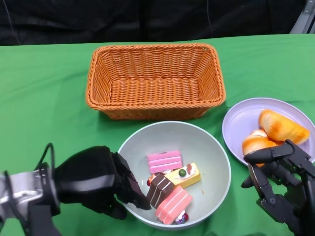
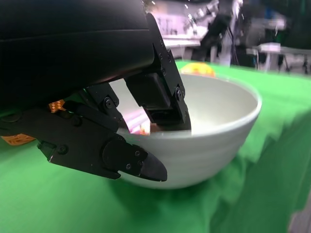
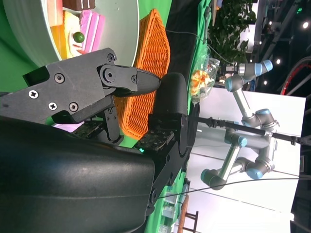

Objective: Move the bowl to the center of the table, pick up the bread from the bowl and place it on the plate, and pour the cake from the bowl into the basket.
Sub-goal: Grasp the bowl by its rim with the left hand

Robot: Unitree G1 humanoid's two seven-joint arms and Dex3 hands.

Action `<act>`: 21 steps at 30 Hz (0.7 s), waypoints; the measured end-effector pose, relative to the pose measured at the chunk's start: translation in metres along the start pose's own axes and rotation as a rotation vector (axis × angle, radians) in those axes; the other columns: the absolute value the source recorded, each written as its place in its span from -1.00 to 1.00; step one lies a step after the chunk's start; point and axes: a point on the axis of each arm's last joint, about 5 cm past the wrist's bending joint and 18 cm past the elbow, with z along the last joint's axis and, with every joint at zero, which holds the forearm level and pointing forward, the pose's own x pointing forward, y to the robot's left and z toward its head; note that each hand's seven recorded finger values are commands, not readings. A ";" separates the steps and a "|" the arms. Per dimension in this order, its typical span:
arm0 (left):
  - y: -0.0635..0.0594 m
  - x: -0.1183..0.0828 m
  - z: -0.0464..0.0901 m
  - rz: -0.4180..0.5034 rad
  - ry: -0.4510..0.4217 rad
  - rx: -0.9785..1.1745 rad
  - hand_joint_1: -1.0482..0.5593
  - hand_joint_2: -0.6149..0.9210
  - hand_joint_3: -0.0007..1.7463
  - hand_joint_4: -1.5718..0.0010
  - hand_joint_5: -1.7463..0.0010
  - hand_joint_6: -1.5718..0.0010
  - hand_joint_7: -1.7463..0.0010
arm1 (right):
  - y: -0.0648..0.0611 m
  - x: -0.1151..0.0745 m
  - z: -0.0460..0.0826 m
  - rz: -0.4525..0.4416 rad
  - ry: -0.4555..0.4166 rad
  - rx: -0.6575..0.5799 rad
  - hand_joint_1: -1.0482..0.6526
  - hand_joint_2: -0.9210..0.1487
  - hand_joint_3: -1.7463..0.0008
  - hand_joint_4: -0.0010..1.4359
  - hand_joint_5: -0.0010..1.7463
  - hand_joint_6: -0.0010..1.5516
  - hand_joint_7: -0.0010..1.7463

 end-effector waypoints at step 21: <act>-0.033 0.004 0.005 0.099 -0.020 -0.065 0.06 0.99 -0.91 -0.01 -0.97 0.05 -0.70 | 0.002 0.000 0.001 -0.003 -0.001 0.005 0.06 -0.87 0.49 -0.03 0.67 -0.10 0.30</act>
